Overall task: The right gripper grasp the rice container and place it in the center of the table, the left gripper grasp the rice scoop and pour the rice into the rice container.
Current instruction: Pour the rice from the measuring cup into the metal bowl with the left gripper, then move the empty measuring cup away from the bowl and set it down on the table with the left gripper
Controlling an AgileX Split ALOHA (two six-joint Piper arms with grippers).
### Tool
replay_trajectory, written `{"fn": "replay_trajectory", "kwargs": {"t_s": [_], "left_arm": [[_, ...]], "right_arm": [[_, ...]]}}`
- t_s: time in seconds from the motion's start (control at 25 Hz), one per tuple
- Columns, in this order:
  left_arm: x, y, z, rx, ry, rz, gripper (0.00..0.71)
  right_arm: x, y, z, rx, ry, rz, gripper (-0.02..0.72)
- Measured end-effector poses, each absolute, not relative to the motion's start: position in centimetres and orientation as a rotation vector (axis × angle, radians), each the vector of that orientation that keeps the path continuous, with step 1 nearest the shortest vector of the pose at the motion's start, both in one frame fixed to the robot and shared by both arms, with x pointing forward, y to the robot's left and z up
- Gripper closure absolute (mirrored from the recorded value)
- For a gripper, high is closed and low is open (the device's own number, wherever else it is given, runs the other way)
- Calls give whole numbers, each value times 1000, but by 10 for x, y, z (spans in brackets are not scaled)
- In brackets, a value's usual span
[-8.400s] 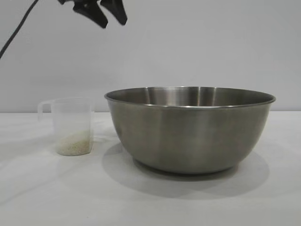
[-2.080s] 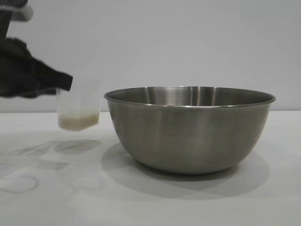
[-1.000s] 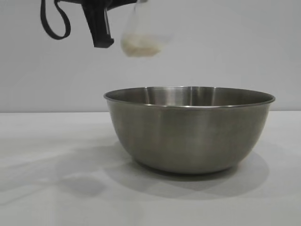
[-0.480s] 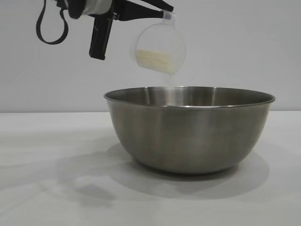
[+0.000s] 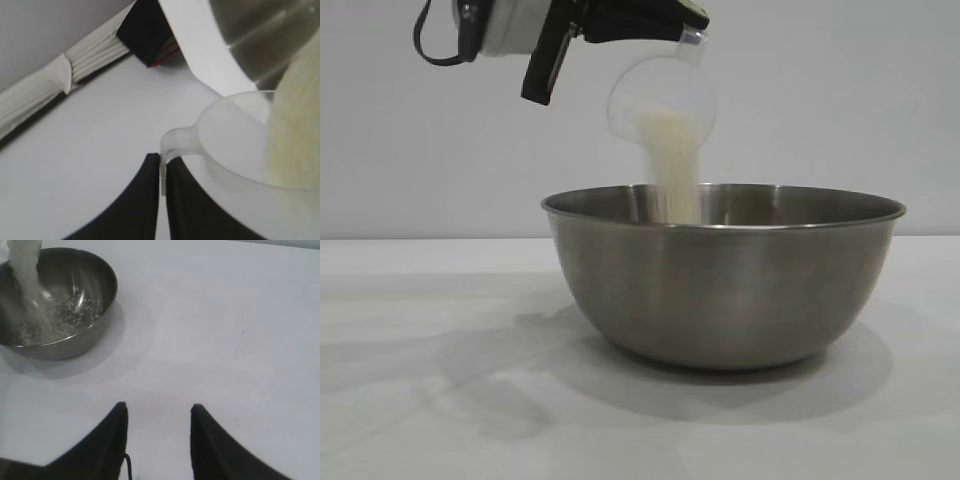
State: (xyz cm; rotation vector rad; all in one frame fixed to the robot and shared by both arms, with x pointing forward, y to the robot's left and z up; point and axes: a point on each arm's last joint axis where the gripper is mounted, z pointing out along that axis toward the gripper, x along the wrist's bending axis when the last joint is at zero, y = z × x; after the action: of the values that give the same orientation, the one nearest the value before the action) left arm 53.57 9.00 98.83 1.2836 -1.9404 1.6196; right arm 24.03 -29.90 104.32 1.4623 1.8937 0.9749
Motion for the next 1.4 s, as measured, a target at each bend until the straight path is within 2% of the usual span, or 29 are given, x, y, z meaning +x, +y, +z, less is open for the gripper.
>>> {"fn": "replay_trajectory", "kwargs": {"t_s": [0.24, 0.36, 0.4, 0.44, 0.56, 0.68, 0.76, 1.0, 1.16, 1.4], "left_arm": [[533, 88, 989, 1268, -1959, 1612, 710], [534, 87, 990, 1367, -1818, 1566, 710], [534, 86, 992, 1433, -1697, 1541, 710], [535, 85, 995, 1480, -1578, 1523, 710], [543, 86, 1005, 1628, -1102, 1451, 710], [554, 91, 1015, 1696, -531, 1292, 710], [561, 96, 1019, 1673, -181, 1174, 710], [571, 122, 1011, 1525, 499, 1032, 710], [564, 150, 984, 1445, 886, 1008, 710], [532, 198, 941, 1441, 1101, 1043, 710]], "right_arm": [[240, -299, 1043, 1462, 1894, 975, 418], [240, -299, 1043, 1462, 1894, 975, 418], [240, -299, 1043, 1462, 1894, 975, 418], [240, -299, 1043, 1462, 1894, 975, 461], [240, -299, 1043, 1462, 1894, 975, 447], [240, -299, 1043, 1462, 1894, 975, 447], [240, -299, 1043, 1462, 1894, 975, 447], [240, -299, 1043, 1462, 1894, 975, 447], [240, -299, 1043, 1462, 1894, 975, 447], [240, -299, 1043, 1462, 1894, 975, 447]]}}
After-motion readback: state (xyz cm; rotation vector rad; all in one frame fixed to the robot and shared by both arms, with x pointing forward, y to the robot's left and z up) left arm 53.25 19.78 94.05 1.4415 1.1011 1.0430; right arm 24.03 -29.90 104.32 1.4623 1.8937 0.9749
